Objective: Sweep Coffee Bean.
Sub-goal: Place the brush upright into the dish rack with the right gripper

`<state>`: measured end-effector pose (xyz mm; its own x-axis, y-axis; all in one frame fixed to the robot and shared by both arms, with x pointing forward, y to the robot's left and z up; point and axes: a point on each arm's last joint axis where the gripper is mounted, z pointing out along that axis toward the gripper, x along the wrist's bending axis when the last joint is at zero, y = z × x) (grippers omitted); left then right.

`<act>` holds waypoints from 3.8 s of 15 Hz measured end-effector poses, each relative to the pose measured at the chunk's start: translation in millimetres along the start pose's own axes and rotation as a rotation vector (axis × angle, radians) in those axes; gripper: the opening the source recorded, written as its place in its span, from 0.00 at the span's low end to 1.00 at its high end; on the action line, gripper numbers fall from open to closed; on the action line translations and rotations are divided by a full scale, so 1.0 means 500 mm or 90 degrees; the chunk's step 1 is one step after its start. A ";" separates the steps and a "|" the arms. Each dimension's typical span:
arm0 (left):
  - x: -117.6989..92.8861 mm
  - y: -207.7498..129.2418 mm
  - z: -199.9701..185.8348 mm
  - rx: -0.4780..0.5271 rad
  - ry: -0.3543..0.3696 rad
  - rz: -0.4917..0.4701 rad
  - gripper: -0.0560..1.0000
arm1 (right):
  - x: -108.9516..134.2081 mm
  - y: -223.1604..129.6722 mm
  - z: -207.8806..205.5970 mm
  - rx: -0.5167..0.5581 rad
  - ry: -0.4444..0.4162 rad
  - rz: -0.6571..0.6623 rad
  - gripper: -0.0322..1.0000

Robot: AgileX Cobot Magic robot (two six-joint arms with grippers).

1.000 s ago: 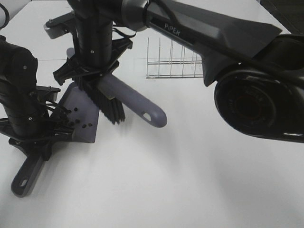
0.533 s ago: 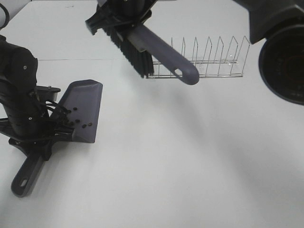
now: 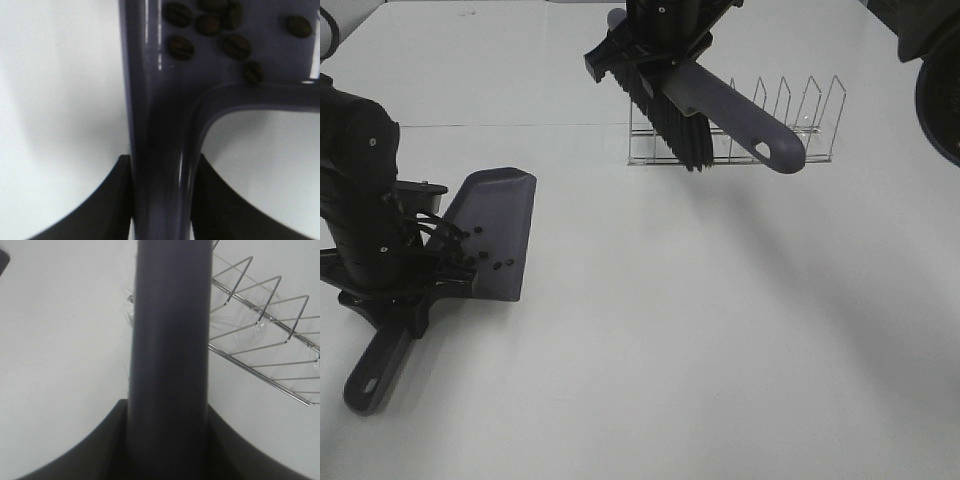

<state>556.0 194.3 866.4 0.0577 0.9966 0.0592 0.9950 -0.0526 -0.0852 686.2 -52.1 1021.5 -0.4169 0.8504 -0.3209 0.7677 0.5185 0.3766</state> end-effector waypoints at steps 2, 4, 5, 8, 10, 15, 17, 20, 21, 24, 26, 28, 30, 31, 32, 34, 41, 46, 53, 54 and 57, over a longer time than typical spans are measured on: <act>0.000 0.000 0.000 0.000 0.000 0.001 0.31 | -0.032 -0.007 0.004 0.009 -0.001 0.020 0.37; 0.000 0.000 0.000 0.000 0.000 0.001 0.31 | -0.109 -0.012 -0.012 0.001 -0.001 0.075 0.37; 0.000 0.000 0.000 0.000 0.000 0.001 0.31 | -0.149 -0.016 -0.027 -0.007 -0.003 0.102 0.37; 0.000 0.000 0.000 0.000 0.000 0.001 0.31 | -0.233 -0.045 -0.044 0.001 -0.021 0.151 0.37; 0.000 0.000 0.000 0.000 0.000 0.001 0.31 | -0.290 -0.101 -0.043 0.050 -0.030 0.183 0.37; 0.000 0.000 0.000 0.000 0.000 0.001 0.31 | -0.301 -0.195 0.012 0.168 -0.002 0.206 0.37; 0.000 0.000 0.000 0.000 0.000 0.001 0.31 | -0.285 -0.223 0.040 0.214 0.008 0.201 0.37; 0.000 0.000 0.000 0.000 0.000 0.001 0.31 | -0.275 -0.231 0.073 0.223 0.009 0.202 0.37; 0.000 0.000 0.000 0.000 0.000 0.001 0.31 | -0.275 -0.227 0.081 0.207 0.009 0.202 0.37; 0.000 0.000 0.000 0.000 0.000 0.001 0.31 | -0.277 -0.228 0.106 0.199 -0.007 0.194 0.37; 0.000 0.000 0.000 0.000 0.000 0.001 0.31 | -0.280 -0.241 0.142 0.222 -0.009 0.208 0.37; 0.000 0.000 0.000 0.000 0.000 0.001 0.31 | -0.285 -0.236 0.152 0.196 -0.014 0.208 0.37; 0.000 0.000 0.000 0.000 0.000 0.001 0.31 | -0.291 -0.231 0.155 0.167 -0.016 0.212 0.37; 0.000 0.000 0.000 0.000 0.000 0.001 0.31 | -0.295 -0.229 0.156 0.157 -0.016 0.215 0.37; 0.000 0.000 0.000 0.000 0.000 0.001 0.31 | -0.304 -0.230 0.158 0.148 -0.019 0.222 0.37; 0.000 0.000 0.000 0.000 0.000 0.001 0.31 | -0.321 -0.232 0.162 0.127 -0.024 0.233 0.37; 0.000 0.000 0.000 0.000 0.000 0.001 0.31 | -0.327 -0.213 0.167 0.056 -0.020 0.241 0.37; 0.000 0.000 0.000 0.000 0.000 0.001 0.31 | -0.336 -0.191 0.185 0.066 -0.025 0.246 0.37; 0.000 0.000 0.000 0.000 0.000 0.001 0.31 | -0.343 -0.160 0.252 0.103 -0.031 0.254 0.37; 0.000 0.000 0.000 0.000 0.000 0.001 0.31 | -0.339 -0.164 0.260 0.113 -0.029 0.256 0.37; 0.000 0.000 0.000 0.000 0.000 0.001 0.31 | -0.339 -0.165 0.267 0.118 -0.031 0.273 0.63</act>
<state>556.0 194.3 866.4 0.0597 0.9965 0.0590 0.9949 -0.0546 -0.0853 758.3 -250.7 929.0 -0.0226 0.9770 -0.2123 0.9413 0.0923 0.3246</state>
